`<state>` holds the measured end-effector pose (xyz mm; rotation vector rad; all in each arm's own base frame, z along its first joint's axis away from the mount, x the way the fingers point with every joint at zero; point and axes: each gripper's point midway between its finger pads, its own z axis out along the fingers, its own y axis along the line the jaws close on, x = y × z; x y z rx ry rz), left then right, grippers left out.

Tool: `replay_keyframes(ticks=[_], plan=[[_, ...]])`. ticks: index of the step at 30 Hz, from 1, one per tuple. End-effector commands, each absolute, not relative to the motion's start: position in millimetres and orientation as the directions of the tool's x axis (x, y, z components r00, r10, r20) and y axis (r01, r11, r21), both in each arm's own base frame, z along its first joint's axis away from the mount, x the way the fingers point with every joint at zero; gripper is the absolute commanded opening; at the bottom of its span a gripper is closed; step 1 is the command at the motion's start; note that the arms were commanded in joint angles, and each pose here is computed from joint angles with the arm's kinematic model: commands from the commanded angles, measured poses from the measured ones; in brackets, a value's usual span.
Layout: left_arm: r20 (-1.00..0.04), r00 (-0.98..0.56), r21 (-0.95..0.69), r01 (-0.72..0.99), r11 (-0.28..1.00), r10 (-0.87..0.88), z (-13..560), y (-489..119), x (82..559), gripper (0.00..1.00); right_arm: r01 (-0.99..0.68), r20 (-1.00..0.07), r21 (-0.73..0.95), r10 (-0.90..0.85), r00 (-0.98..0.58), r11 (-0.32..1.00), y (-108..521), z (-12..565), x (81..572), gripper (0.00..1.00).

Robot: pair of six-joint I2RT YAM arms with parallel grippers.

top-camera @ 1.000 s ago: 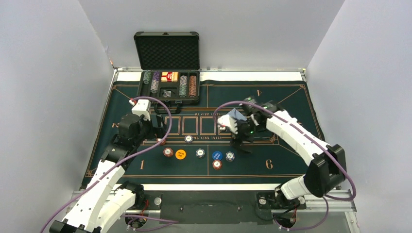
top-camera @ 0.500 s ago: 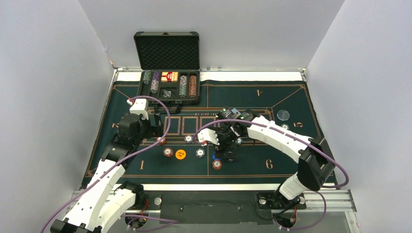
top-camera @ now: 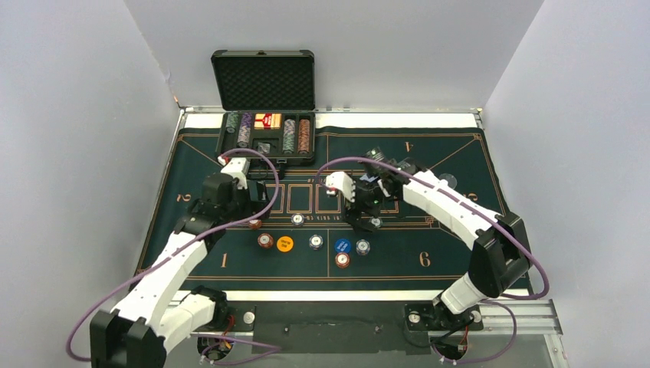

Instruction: Distribute texas hold em gaming equipment

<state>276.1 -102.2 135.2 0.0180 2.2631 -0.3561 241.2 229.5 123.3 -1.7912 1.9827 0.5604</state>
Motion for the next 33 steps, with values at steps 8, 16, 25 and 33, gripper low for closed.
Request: replay_keyframes(ticks=[8,16,25,33], plan=[[-0.537,-0.833,-0.17,-0.052,0.984,-0.137,83,-93,282,0.74,-0.979,-0.638,0.078,-0.745,-0.195,0.189,203,140,249,0.84],[-0.509,-0.855,-0.087,-0.067,0.994,-0.102,71,-83,287,0.74,-0.974,-0.652,0.103,-0.726,-0.218,0.199,194,136,248,0.83],[-0.423,-0.904,-0.05,-0.054,0.997,-0.07,51,-85,288,0.61,-0.972,-0.652,0.102,-0.724,-0.225,0.21,188,134,250,0.84],[-0.385,-0.921,-0.032,-0.052,0.998,-0.061,41,-84,288,0.56,-0.97,-0.655,0.109,-0.718,-0.236,0.219,185,133,251,0.84]])
